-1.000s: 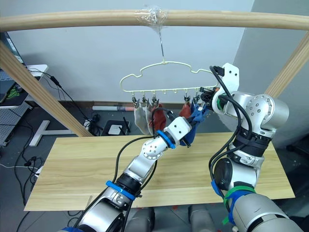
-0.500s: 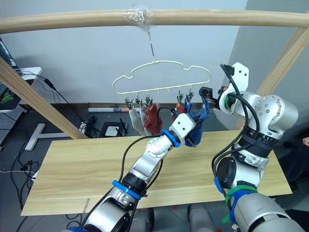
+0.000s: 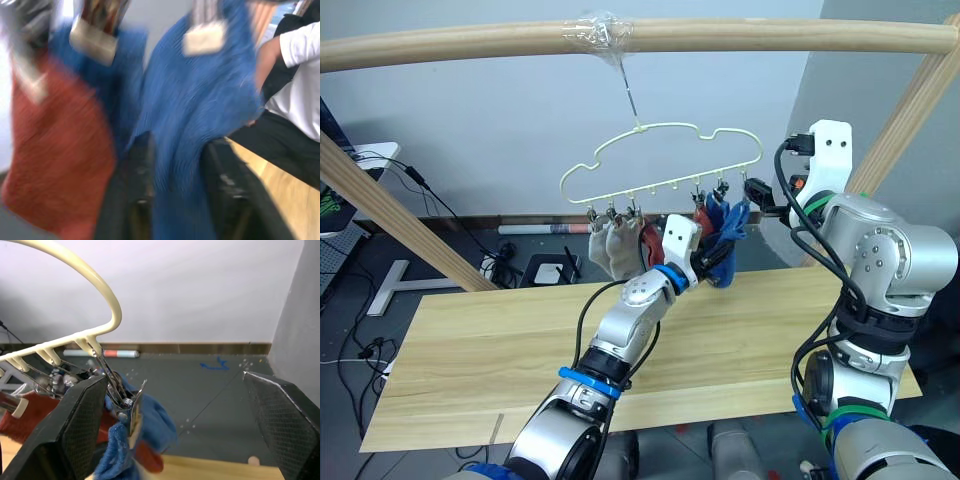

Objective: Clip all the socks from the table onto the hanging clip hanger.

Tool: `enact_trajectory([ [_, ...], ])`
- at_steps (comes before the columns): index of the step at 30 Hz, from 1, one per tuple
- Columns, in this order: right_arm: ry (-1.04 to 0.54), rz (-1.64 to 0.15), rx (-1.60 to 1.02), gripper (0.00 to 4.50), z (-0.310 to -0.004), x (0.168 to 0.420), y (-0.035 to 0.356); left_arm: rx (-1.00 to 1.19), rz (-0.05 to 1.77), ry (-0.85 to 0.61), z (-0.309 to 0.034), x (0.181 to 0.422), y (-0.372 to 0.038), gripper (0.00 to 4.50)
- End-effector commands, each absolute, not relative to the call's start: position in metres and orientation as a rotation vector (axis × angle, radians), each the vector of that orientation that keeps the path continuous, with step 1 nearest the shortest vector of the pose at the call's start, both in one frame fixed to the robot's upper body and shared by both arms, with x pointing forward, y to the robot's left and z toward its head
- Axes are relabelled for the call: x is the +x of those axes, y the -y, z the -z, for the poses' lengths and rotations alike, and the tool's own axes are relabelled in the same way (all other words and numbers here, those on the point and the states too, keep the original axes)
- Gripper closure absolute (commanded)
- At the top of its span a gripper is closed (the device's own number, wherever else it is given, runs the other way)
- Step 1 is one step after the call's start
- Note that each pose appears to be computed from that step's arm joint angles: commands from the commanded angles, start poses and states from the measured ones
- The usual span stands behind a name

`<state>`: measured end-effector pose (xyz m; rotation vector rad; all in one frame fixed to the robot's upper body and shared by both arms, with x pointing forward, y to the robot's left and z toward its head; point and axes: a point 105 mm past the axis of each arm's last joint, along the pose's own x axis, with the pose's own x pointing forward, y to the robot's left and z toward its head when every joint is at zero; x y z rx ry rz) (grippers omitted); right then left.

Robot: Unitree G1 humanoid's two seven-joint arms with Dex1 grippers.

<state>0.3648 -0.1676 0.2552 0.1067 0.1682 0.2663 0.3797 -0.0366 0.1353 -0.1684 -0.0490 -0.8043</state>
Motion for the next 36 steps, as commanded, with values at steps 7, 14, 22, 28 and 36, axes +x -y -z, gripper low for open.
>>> enact_trajectory([
  [7,-0.087,-0.219,0.084,0.01,-0.264,0.362,0.181,-0.335,1.005,0.087,-0.171,0.355,0.078,0.17],
  [14,-0.064,-0.197,0.005,0.01,-0.254,0.361,0.195,-0.291,1.003,0.06,-0.16,0.352,0.065,0.02],
  [22,-0.035,-0.317,-0.289,0.01,-0.224,0.341,0.199,-0.122,0.939,0.065,-0.152,0.349,-0.002,0.02],
  [28,-0.068,-0.439,-0.378,0.01,-0.194,0.321,0.204,0.069,0.784,-0.025,-0.143,0.351,-0.113,0.02],
  [36,-0.092,-0.592,-0.38,0.01,-0.169,0.3,0.205,0.199,0.622,-0.119,-0.142,0.329,-0.216,0.02],
])
